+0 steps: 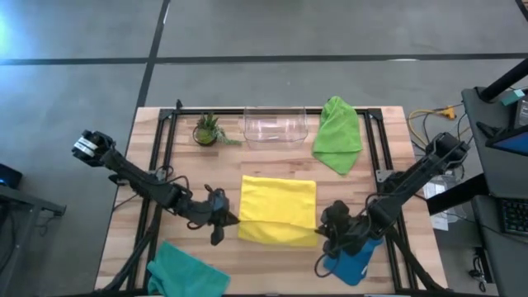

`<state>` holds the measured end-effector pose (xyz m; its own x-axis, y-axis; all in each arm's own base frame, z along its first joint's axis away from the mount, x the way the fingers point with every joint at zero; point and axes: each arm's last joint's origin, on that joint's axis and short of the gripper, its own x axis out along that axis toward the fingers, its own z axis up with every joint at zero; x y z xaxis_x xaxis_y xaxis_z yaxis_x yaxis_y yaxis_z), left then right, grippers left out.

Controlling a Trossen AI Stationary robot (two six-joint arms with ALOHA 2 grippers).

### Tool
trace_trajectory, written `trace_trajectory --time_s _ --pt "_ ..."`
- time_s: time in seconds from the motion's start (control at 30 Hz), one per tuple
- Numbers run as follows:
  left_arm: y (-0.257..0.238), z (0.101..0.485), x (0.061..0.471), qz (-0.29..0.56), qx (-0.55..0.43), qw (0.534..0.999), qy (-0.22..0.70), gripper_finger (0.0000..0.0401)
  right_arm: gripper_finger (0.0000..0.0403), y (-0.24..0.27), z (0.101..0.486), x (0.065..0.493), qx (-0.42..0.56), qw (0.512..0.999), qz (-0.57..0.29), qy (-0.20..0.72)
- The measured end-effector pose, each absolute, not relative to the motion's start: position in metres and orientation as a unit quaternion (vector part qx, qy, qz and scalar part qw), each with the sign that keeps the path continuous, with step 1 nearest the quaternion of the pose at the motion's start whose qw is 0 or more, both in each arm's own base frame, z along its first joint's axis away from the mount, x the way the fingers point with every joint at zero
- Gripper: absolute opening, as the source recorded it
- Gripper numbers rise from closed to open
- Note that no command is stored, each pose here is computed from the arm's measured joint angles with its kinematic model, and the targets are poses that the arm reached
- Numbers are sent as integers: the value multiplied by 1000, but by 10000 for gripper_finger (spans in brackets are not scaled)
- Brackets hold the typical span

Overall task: Fold microfiber towels
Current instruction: Fold the yellow microfiber towel

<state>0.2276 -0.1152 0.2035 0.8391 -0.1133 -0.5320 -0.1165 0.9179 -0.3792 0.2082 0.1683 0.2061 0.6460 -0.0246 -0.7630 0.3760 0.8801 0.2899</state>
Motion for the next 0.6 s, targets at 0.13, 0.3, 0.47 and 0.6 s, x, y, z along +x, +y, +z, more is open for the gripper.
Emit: trace_trajectory --time_s 0.13,0.3,0.47,0.6 --pt "-113 199 228 28 -188 938 290 0 8 159 202 203 187 884 -150 402" --pt "-108 191 231 77 -166 940 289 0 8 143 195 205 181 878 -185 402" --pt "-102 182 237 117 -153 937 291 0 8 127 189 211 176 872 -212 404" --pt "-95 176 243 140 -150 934 294 0 8 115 186 215 165 869 -227 408"
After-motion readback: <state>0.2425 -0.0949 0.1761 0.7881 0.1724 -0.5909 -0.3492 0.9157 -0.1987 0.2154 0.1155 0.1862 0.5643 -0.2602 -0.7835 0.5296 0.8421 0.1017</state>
